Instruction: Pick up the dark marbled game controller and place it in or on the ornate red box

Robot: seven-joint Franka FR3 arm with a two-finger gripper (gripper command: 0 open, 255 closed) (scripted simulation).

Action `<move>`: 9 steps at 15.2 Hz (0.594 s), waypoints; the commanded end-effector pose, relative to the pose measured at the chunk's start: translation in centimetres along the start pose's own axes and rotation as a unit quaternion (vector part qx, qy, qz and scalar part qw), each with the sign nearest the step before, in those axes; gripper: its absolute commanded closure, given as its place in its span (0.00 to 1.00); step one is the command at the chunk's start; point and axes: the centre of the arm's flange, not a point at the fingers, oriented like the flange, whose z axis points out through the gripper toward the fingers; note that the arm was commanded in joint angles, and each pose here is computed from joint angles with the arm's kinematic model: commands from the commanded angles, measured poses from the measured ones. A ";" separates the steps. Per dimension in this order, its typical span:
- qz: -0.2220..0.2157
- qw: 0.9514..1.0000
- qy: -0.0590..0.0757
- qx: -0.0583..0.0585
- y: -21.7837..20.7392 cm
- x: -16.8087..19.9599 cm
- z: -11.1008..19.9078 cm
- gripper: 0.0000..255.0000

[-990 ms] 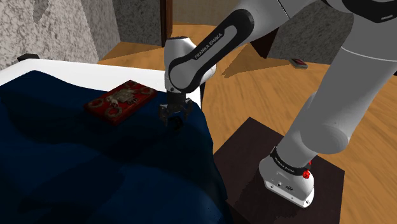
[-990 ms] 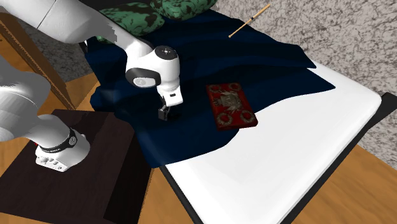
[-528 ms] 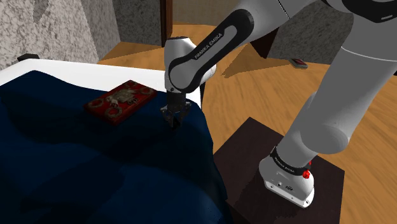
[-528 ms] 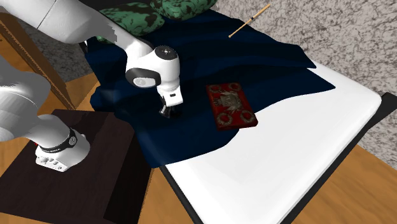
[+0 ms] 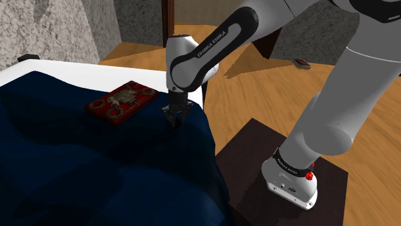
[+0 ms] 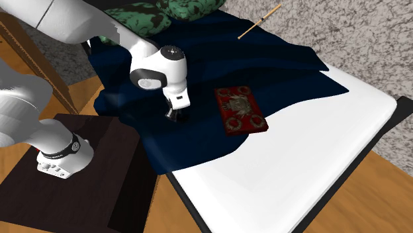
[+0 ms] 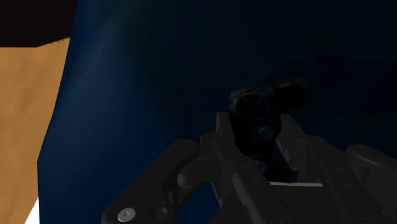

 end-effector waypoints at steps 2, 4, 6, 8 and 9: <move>0.000 1.000 0.000 0.000 -0.1 -0.2 -1.4 1.00; 0.000 1.000 0.000 0.000 -0.2 -0.3 -2.5 1.00; 0.000 1.000 0.000 0.000 -0.2 -0.4 -3.5 1.00; 0.000 1.000 0.000 0.000 -0.3 -0.6 -4.5 1.00; 0.000 1.000 0.000 0.000 -0.3 -0.7 -5.1 1.00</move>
